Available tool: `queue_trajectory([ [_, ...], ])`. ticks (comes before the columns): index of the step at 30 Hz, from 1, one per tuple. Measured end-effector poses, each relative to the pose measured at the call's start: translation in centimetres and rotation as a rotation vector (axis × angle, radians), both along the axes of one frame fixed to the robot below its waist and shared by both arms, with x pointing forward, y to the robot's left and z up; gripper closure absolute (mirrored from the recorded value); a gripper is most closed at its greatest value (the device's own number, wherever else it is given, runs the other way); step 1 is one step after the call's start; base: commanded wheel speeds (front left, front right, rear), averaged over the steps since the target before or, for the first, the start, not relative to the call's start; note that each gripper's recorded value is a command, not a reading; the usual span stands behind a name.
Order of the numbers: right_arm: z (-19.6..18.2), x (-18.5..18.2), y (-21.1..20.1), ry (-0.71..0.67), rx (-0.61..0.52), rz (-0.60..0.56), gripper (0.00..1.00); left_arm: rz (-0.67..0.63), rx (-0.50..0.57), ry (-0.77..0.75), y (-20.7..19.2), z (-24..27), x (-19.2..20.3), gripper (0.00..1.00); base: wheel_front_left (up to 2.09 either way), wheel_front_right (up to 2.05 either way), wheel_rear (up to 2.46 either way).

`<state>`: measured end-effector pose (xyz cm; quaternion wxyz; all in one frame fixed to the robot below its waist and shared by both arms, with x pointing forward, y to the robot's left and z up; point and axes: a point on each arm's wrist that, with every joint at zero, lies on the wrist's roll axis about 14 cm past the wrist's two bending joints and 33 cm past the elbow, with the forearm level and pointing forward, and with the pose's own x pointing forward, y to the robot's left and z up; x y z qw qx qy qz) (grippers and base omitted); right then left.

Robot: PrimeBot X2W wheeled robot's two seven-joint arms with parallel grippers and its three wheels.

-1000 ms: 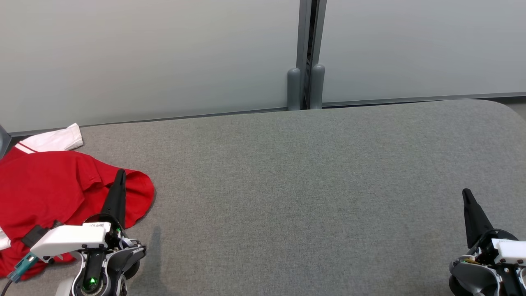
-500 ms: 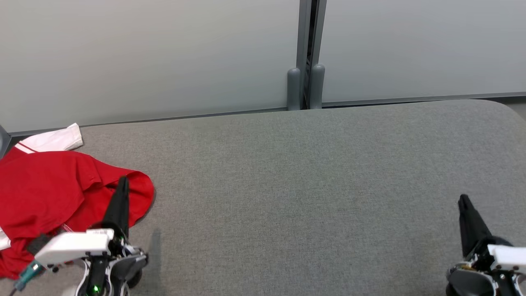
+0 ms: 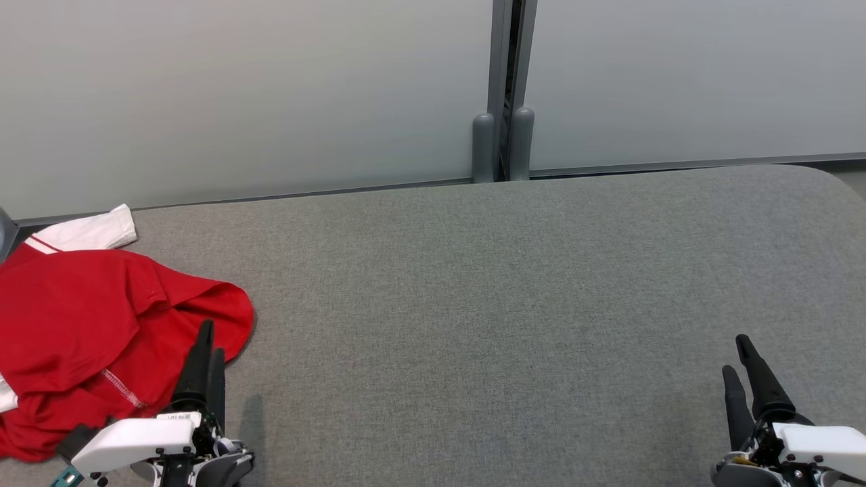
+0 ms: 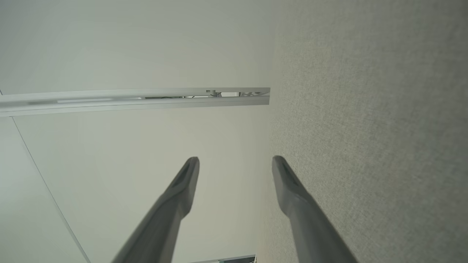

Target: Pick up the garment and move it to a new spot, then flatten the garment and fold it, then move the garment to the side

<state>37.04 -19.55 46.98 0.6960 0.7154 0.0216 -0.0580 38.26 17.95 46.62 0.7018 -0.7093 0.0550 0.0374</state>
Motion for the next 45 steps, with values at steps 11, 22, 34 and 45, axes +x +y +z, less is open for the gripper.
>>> queue_trajectory([
  [11,0.0,0.1,0.9,0.006,-0.071,0.016,0.00,0.034,0.083,0.009,0.8,-0.2,-0.4,0.00,0.00,0.00,0.00],
  [22,0.0,0.4,1.0,0.008,-0.231,0.027,0.00,0.014,0.242,0.029,0.3,-0.3,-0.5,0.00,0.00,0.00,0.00],
  [34,-0.2,0.6,1.8,0.014,-0.478,0.080,0.00,-0.033,0.536,0.085,-0.1,-1.5,-1.4,0.00,0.00,0.00,0.00],
  [45,-0.2,0.7,2.9,0.003,-0.718,0.155,0.00,-0.078,0.790,0.100,-0.2,-2.1,-2.1,0.00,0.00,0.00,0.00],
])
